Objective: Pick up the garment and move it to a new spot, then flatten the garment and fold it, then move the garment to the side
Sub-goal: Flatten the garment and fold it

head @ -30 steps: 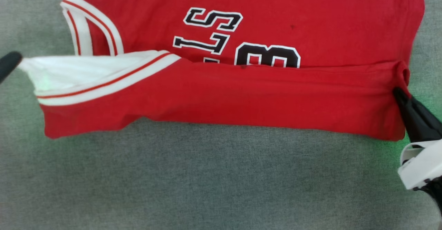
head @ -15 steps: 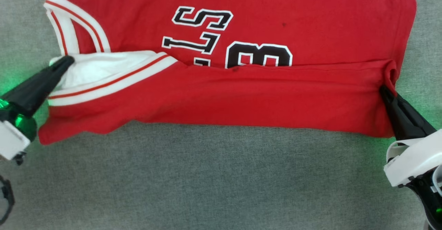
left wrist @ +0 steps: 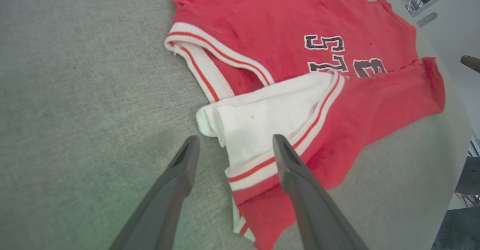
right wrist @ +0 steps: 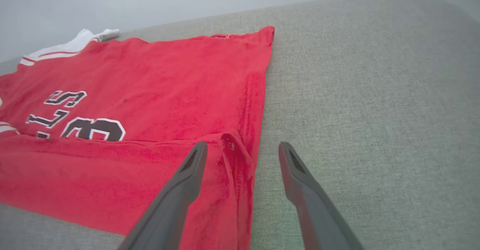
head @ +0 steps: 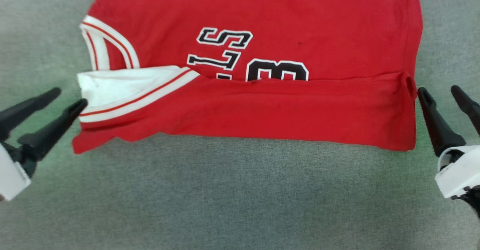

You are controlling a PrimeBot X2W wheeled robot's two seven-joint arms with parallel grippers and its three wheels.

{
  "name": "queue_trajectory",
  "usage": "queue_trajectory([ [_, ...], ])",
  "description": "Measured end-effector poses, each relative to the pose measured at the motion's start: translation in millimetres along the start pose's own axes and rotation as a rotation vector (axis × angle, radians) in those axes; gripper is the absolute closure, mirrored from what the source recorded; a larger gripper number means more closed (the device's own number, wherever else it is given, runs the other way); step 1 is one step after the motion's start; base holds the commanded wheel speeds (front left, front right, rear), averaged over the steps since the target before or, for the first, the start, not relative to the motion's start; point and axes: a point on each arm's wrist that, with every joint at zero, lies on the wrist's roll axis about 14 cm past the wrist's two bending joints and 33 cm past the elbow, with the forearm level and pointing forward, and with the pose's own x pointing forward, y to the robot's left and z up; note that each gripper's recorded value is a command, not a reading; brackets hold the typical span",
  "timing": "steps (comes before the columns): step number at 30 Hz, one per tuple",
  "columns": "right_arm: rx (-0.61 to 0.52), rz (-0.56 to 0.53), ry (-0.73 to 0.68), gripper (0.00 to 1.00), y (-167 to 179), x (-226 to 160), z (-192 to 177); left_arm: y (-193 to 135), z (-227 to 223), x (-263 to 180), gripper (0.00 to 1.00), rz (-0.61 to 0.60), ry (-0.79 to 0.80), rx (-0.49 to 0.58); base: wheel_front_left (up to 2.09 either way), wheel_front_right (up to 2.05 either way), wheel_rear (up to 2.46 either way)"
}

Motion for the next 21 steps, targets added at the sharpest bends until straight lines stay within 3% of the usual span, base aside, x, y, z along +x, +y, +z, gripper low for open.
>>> queue_trajectory([
  [4,0.0,0.0,-0.027,0.0,0,-10,14,0,1,-22,0.0,0.022,0.079,0.049,0.0,0.0,0.0],
  [10,0.003,0.015,-0.052,0.0,5,-16,23,-3,-27,-40,0.0,0.024,0.318,0.025,0.0,0.0,0.0],
  [21,0.003,0.001,-0.044,0.0,-1,-15,13,6,-42,-4,0.0,-0.013,0.431,-0.064,0.0,0.0,0.0],
])
